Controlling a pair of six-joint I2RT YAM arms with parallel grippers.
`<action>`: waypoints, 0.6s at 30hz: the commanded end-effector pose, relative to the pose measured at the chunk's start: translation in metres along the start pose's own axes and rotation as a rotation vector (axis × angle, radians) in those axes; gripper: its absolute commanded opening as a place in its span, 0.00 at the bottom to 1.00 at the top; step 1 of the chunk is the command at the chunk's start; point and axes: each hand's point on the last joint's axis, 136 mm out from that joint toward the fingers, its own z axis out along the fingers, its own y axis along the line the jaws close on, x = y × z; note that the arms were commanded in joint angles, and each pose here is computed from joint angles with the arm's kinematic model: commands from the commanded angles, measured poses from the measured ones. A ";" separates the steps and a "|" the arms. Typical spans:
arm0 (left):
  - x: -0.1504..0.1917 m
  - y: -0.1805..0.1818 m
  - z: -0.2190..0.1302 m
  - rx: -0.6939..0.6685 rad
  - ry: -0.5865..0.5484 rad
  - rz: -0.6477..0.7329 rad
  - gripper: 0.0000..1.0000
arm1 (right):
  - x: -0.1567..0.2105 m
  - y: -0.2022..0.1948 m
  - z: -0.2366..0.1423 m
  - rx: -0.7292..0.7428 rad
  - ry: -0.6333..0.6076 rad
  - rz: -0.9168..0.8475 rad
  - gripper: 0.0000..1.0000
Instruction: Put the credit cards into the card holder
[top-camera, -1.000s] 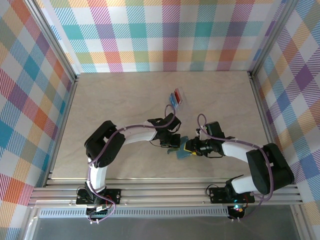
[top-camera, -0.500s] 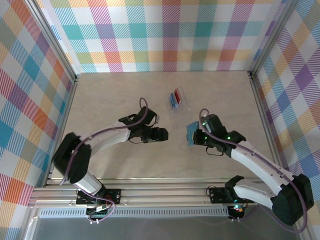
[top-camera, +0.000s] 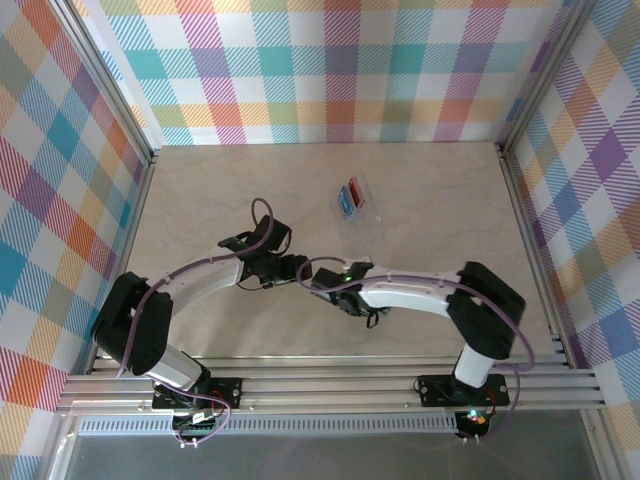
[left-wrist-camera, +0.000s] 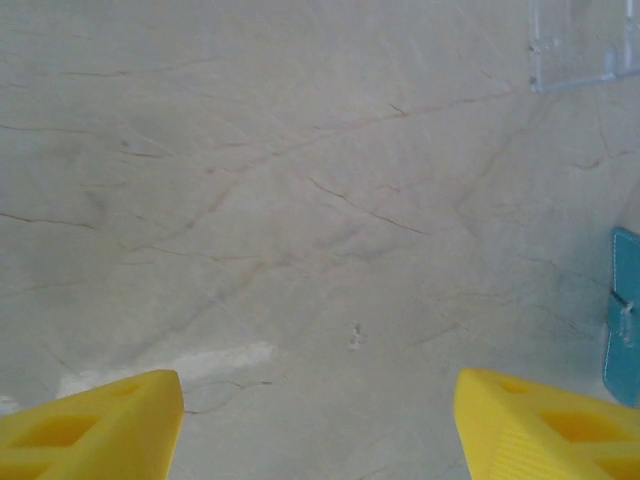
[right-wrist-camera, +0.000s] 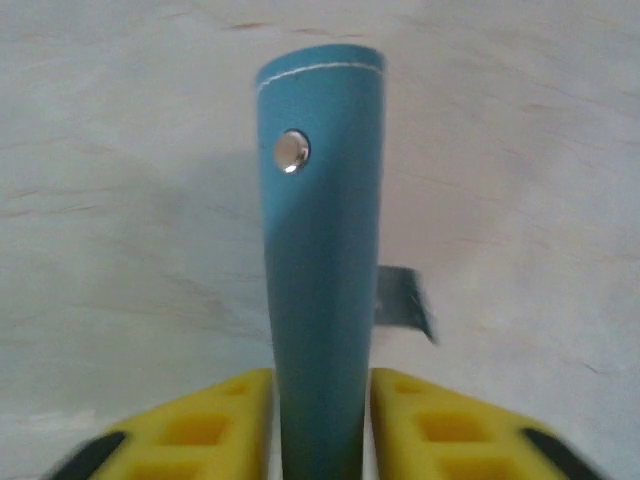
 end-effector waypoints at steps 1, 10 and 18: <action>0.000 0.005 -0.005 0.010 -0.006 -0.033 0.72 | -0.007 0.051 -0.005 -0.212 0.002 -0.020 0.45; 0.005 -0.024 -0.003 0.097 0.023 0.033 0.75 | -0.033 0.015 -0.056 -0.419 -0.075 -0.013 0.58; 0.027 -0.090 0.024 0.123 0.121 0.203 0.79 | -0.011 -0.045 -0.025 -0.266 -0.012 0.001 0.51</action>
